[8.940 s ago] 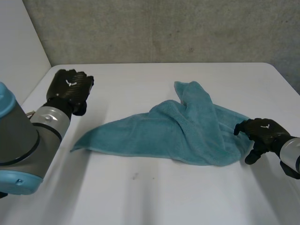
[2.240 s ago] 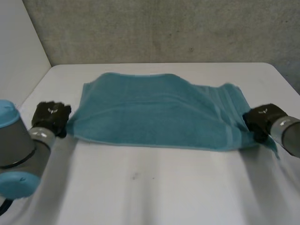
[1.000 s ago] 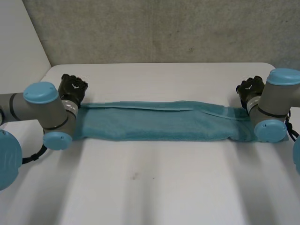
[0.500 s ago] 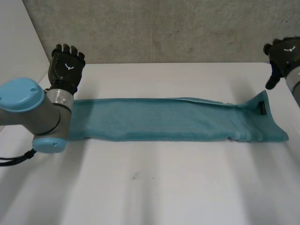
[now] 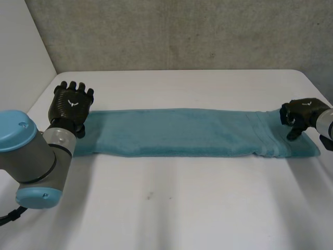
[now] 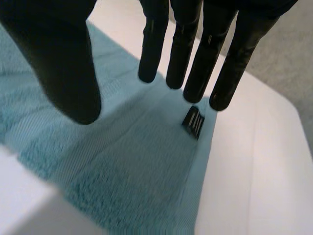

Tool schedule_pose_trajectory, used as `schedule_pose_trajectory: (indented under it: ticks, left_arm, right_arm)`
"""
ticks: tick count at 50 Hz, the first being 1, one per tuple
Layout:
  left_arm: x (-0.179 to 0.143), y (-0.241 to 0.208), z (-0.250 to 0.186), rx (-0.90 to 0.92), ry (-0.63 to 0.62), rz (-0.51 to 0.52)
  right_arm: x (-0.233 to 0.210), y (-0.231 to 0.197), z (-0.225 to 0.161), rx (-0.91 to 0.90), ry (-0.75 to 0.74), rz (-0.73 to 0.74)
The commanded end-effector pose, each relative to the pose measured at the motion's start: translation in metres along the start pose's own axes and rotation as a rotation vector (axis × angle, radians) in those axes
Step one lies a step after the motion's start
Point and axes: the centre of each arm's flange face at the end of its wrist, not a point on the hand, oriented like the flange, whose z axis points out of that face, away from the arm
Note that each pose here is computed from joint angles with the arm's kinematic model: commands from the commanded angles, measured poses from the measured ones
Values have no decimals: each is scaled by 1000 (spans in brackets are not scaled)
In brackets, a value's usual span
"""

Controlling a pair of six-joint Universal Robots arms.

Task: Fold the laundry

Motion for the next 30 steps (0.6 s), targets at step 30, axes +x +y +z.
schedule_pose_trajectory:
  ticks: [30]
  left_arm:
    - [4, 6, -5, -21, 15, -48]
  right_arm:
    - [33, 67, 1, -6, 100, 1]
